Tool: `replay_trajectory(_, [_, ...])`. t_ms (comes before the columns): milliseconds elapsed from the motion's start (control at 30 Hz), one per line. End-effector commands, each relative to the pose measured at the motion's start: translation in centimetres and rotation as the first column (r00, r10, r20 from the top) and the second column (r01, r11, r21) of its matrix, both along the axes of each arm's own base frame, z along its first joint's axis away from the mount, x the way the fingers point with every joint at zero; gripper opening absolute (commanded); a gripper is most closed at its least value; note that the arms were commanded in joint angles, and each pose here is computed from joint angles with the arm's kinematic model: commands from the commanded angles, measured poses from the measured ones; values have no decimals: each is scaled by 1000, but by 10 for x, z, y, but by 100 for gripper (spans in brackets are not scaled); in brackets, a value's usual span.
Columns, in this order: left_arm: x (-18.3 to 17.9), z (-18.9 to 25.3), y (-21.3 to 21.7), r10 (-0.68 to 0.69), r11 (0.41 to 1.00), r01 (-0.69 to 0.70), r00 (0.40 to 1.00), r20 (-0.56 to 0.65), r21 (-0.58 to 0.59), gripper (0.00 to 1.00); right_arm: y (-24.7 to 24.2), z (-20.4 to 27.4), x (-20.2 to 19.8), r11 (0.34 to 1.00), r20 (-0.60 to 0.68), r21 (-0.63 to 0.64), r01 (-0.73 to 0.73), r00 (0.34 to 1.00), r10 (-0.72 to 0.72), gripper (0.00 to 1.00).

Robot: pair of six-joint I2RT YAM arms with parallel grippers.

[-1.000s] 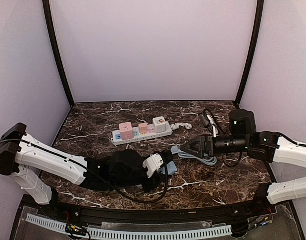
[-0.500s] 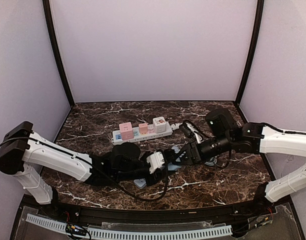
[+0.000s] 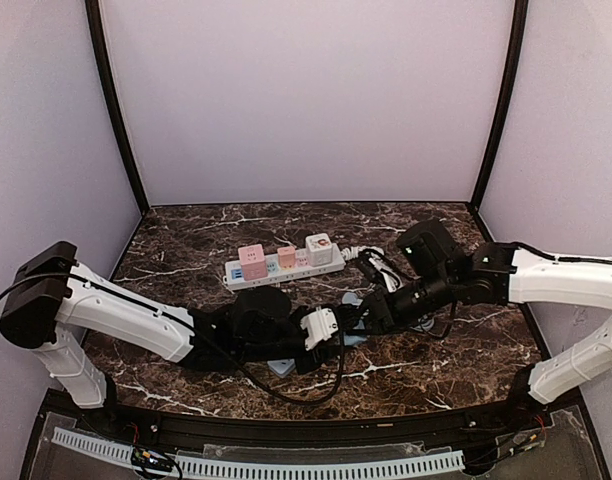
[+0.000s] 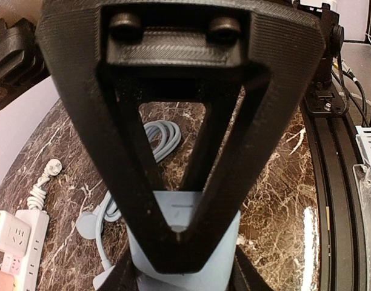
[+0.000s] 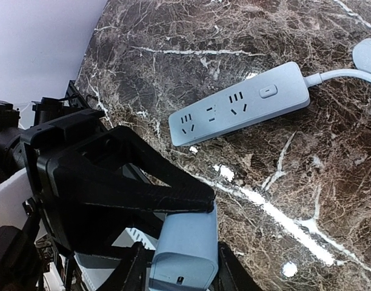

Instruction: Insert the plug

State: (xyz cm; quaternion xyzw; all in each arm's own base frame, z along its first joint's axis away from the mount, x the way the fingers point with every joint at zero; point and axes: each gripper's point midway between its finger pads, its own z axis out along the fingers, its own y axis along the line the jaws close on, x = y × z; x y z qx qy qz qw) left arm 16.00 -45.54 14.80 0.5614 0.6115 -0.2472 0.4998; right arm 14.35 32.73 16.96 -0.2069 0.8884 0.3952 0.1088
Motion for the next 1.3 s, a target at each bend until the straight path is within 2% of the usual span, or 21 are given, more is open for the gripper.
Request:
replay_trajectory(0, [7,10,-7,10,1000,-10,1000,9,-24,1,13,5,-6,1000,-4,12,-28,1000,28,33])
replay_trajectory(100, [8,8,-8,16,1000,-15,1000,9,-20,1,15,5,-5,1000,-4,7,-28,1000,28,24])
replay_trajectory(233, [13,7,-7,40,999,-39,999,12,-15,1,17,2,-4,1000,-14,-3,-30,999,30,23])
replay_trajectory(333, [16,5,-6,53,998,-53,998,12,-14,4,18,-3,-4,999,-23,-19,-34,999,33,5])
replay_trajectory(367, [18,5,-6,60,998,-60,998,13,-14,14,18,-4,-3,999,-23,-22,-33,999,32,0])
replay_trajectory(400, [18,5,-5,63,998,-62,998,11,-14,24,19,-5,-3,999,-24,-26,-29,999,29,0])
replay_trajectory(433, [18,6,-4,61,998,-61,998,12,-20,49,19,-5,-1,999,-22,-31,-24,999,23,0])
replay_trajectory(467, [17,5,-2,60,998,-60,998,11,-21,71,18,-4,0,999,-17,-37,-16,1000,16,0])
replay_trajectory(500, [17,10,0,67,997,-67,998,15,-40,79,17,-4,3,999,-9,-46,-4,1000,3,0])
replay_trajectory(533, [17,8,3,74,997,-74,997,8,-38,91,16,-2,6,998,4,-57,9,1000,-9,0])
replay_trajectory(600, [18,11,7,90,995,-91,996,-6,-42,98,11,-1,12,996,31,-84,39,999,-36,0])
replay_trajectory(800, [28,0,24,212,977,-214,973,-92,-16,99,-19,1,43,969,151,-154,191,974,-168,0])
replay_trajectory(933, [46,-24,38,371,929,-363,918,-139,76,99,-64,4,74,920,233,-158,358,919,-318,0])
replay_trajectory(1067, [57,-52,57,495,866,-465,852,-173,185,99,-100,17,85,883,278,-115,455,868,-412,0])
replay_trajectory(1267, [77,-89,82,600,796,-528,752,-272,297,95,-118,17,79,867,278,-104,488,851,-445,0])
